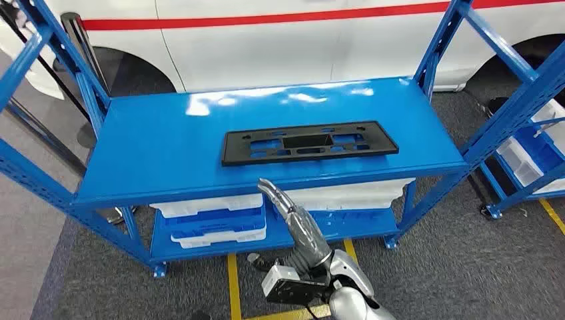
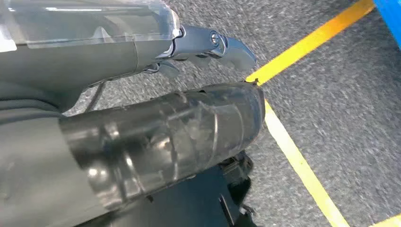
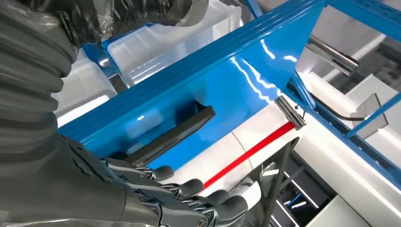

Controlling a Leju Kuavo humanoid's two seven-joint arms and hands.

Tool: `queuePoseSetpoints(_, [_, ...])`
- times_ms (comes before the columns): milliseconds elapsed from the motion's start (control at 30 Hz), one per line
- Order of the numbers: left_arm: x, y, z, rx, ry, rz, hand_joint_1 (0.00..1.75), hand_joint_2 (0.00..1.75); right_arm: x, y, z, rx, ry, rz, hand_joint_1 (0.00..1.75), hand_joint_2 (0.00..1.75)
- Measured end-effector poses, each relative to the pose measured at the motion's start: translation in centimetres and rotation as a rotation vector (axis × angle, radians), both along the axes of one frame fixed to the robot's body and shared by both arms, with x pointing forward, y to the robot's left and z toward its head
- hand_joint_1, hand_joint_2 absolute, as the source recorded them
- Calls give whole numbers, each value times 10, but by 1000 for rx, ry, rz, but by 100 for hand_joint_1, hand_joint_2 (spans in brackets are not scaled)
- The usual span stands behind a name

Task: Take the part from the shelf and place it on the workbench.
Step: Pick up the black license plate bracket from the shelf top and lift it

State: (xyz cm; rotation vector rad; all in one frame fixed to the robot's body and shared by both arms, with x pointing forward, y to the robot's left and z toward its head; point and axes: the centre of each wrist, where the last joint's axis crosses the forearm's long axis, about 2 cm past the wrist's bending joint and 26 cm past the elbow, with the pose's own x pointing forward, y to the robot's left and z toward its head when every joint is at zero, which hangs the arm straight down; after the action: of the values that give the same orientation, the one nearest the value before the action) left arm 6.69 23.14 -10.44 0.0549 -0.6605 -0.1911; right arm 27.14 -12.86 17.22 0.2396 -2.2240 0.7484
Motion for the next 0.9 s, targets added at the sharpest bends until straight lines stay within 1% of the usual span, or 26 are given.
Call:
queuePoseSetpoints(133, [0,1,0,-20,2,-16,0,0,0,-4,1,-23,-41,-37,0,175])
queuePoseSetpoints(233, [-1,1,0,-38,0,-33,0,0,-1,-8,1,-60,-111,-119,0,175])
queuePoseSetpoints(333, [-3,2,-1,-44,2,-44,0,0,-4,-14,-5,-111,-166,-217,0,175])
queuePoseSetpoints(400, [-5,2,-1,-48,5,-49,0,0,-6,-17,-7,-130,-187,-249,0,175])
queuePoseSetpoints(700, [-6,2,-1,-50,5,-61,0,0,-8,-22,-8,-135,-197,-277,0,175])
queuePoseSetpoints(900, [-9,3,-2,-48,10,-66,0,0,-10,-25,-12,-180,-232,-304,0,175])
